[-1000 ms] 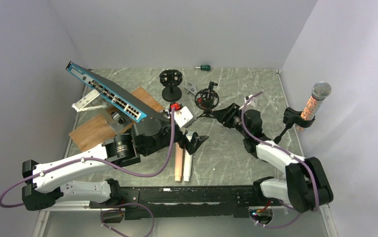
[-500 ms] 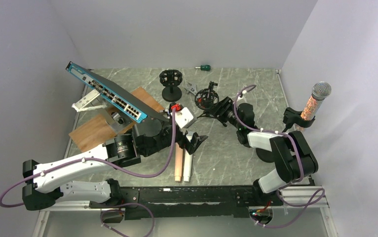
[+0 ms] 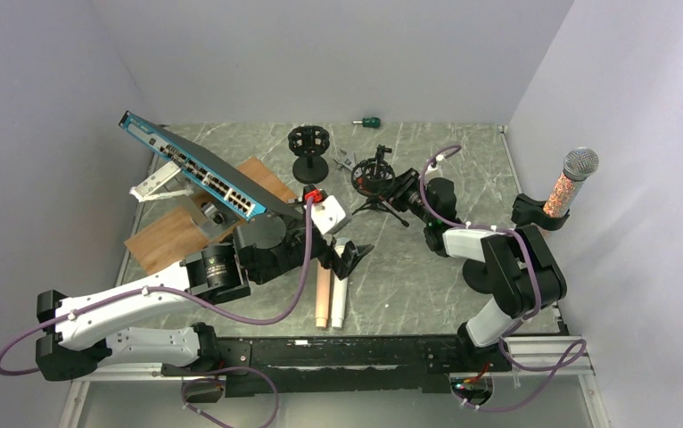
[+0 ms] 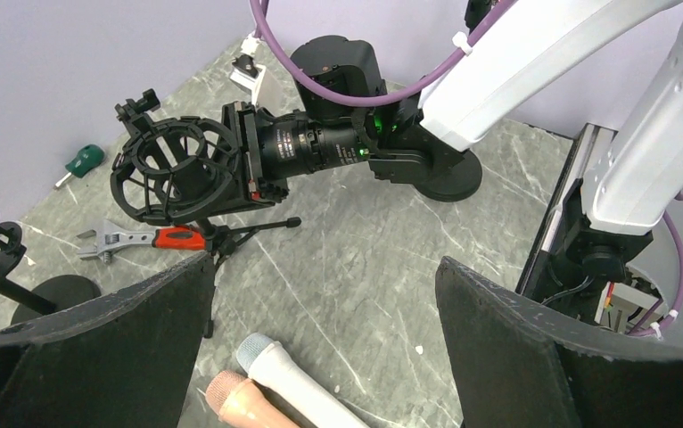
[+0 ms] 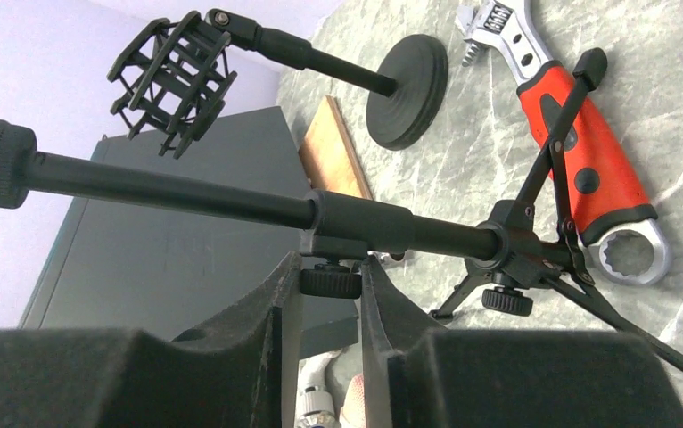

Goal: Remove the microphone from the stand

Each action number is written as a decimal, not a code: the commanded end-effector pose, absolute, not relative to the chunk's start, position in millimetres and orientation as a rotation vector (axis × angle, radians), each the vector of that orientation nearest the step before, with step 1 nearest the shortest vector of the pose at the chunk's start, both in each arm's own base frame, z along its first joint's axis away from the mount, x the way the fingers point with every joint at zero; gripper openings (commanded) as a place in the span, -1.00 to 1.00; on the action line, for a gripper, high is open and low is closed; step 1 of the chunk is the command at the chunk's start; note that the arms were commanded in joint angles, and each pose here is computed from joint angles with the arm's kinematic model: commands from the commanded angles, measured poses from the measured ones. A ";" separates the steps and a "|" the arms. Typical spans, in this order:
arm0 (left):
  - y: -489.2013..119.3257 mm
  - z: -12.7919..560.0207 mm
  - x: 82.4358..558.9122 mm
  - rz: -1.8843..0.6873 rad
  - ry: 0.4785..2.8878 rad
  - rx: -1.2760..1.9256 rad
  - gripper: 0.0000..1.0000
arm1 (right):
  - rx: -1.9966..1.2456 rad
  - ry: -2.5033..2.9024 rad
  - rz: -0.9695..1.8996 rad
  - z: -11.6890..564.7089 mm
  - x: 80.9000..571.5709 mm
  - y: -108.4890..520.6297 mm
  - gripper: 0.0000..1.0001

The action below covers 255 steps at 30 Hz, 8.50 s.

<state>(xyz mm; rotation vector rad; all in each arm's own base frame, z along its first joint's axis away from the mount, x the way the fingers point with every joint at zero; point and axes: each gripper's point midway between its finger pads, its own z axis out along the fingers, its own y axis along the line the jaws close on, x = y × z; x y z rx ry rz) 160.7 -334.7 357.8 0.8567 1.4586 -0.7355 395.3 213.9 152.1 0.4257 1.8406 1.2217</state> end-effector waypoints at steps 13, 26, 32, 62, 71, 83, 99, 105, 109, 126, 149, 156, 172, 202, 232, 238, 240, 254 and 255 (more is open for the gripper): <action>-334.4 372.4 158.9 -0.749 1.413 0.834 0.93 | 0.315 1.658 1.066 220.0 385.8 184.2 -1.00; -338.2 368.7 156.9 -0.757 1.422 0.847 0.93 | 0.498 1.734 1.055 166.8 366.9 152.1 -1.00; -337.9 369.3 157.4 -0.753 1.422 0.843 0.93 | 0.499 1.960 0.641 116.9 363.3 122.4 -1.00; -341.9 366.7 153.5 -0.774 1.426 0.861 0.92 | 0.363 2.018 0.353 179.1 298.2 105.7 0.37; -344.9 362.9 153.2 -0.770 1.433 0.866 0.92 | 0.313 1.856 0.289 287.6 308.9 91.5 0.41; -343.6 360.9 157.2 -0.738 1.433 0.863 0.92 | 0.228 1.825 0.246 323.9 378.4 109.9 0.44; -336.8 372.0 153.7 -0.748 1.406 0.849 0.93 | 0.232 1.912 0.248 279.1 395.5 114.9 0.33; -335.2 372.9 154.3 -0.738 1.402 0.847 0.93 | 0.236 1.937 0.300 288.0 380.0 117.7 0.40; -334.9 374.1 153.5 -0.739 1.398 0.847 0.93 | 0.250 1.986 0.339 267.9 356.6 116.8 0.43; -345.7 361.4 150.7 -0.744 1.422 0.879 0.93 | 0.239 2.310 0.304 128.5 290.4 108.1 0.31; -339.1 368.1 152.6 -0.718 1.400 0.866 0.93 | 0.385 2.347 0.331 27.5 345.1 89.6 0.14; -336.6 371.5 152.0 -0.717 1.393 0.860 0.93 | 0.499 2.341 0.251 19.2 345.5 74.3 -0.29; -332.8 378.0 149.7 -0.717 1.373 0.856 0.94 | 0.662 2.334 0.157 8.5 361.2 54.8 -0.81; -335.1 375.7 147.7 -0.728 1.377 0.861 0.94 | 0.477 2.273 0.073 72.4 422.6 57.3 0.25; -341.3 370.6 143.7 -0.736 1.385 0.881 0.94 | 0.158 1.482 0.238 387.4 222.4 36.6 1.00; -343.0 365.8 145.8 -0.717 1.392 0.887 0.94 | 0.382 1.509 -0.091 398.9 211.8 -28.0 1.00; -343.4 365.1 146.4 -0.713 1.394 0.888 0.94 | 0.420 1.516 -0.193 405.3 204.1 -44.8 1.00; -346.8 360.9 145.3 -0.720 1.403 0.898 0.94 | 0.573 1.554 -0.624 406.1 184.2 -95.5 1.00; -347.1 360.6 145.5 -0.719 1.403 0.899 0.94 | 0.577 1.556 -0.654 406.2 186.2 -96.7 1.00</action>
